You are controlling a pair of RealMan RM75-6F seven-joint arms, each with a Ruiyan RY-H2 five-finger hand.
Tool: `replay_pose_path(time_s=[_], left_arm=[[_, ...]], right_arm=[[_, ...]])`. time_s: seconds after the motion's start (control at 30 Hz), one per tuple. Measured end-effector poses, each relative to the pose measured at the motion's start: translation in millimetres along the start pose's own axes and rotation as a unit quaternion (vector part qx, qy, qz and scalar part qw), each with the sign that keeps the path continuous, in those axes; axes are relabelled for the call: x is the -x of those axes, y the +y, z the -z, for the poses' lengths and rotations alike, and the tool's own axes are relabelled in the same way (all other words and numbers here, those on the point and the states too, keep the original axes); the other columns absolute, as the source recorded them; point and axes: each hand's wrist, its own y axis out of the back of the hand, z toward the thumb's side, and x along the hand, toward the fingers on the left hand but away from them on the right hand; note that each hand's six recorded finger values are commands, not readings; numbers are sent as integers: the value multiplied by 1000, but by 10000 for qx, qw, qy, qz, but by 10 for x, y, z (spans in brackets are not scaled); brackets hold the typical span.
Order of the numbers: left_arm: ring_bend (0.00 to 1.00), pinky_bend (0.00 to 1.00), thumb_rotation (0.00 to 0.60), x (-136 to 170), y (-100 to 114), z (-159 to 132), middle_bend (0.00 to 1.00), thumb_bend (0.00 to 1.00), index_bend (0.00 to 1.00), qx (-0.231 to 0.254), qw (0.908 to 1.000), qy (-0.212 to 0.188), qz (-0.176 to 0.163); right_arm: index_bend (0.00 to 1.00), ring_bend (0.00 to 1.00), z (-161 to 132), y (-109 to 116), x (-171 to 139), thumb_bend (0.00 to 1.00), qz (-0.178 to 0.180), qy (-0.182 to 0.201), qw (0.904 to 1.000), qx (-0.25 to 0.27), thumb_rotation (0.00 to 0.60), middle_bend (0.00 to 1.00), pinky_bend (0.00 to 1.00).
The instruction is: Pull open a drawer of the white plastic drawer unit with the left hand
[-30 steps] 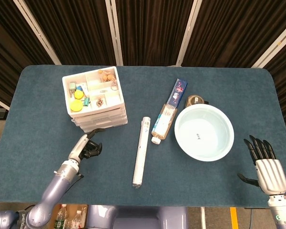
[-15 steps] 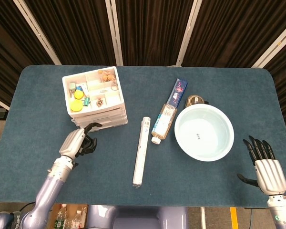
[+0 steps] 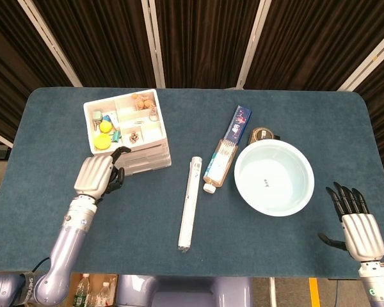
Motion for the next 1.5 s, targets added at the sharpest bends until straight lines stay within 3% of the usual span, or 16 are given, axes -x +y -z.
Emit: replay_pose_path(time_s=[0.7, 0.97, 1.5], left_arm=[[1000, 957, 600, -79, -137, 272, 1000, 635, 238, -59, 9972, 648, 375], [1000, 959, 600, -69, -213, 290, 1000, 636, 258, 38, 9926, 971, 734], [1000, 961, 600, 148, -217, 86, 1000, 636, 309, 759, 9885, 672, 1120]], right_arm=[[0, 0, -1, -3, 0, 126, 0, 3, 10000, -5, 600, 0, 0], [0, 0, 1, -1, -1, 126, 1, -5, 10000, 1, 600, 0, 0], [0, 0, -11, -1, -4, 126, 9, 12, 10000, 0, 600, 0, 0]])
